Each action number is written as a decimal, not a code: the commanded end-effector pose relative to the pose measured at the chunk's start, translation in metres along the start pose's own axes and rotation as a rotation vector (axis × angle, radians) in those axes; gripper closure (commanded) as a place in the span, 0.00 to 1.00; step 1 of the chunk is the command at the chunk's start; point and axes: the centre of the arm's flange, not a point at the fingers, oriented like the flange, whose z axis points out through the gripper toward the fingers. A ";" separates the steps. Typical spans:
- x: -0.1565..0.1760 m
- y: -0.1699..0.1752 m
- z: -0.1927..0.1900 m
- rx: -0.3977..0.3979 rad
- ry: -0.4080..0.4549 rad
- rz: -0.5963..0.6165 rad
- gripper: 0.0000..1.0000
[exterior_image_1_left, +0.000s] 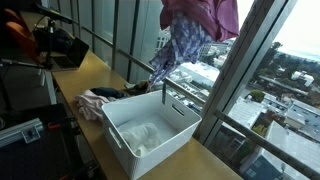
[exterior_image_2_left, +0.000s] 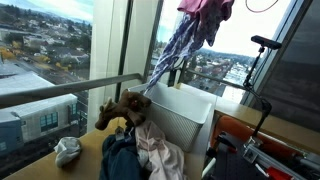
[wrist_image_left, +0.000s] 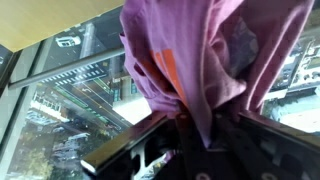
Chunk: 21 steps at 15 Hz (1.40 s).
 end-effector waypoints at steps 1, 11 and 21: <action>0.028 0.007 -0.036 -0.014 0.038 -0.016 0.97; 0.050 0.021 -0.145 -0.013 0.128 -0.022 0.97; 0.073 0.022 -0.196 -0.038 0.200 -0.041 0.97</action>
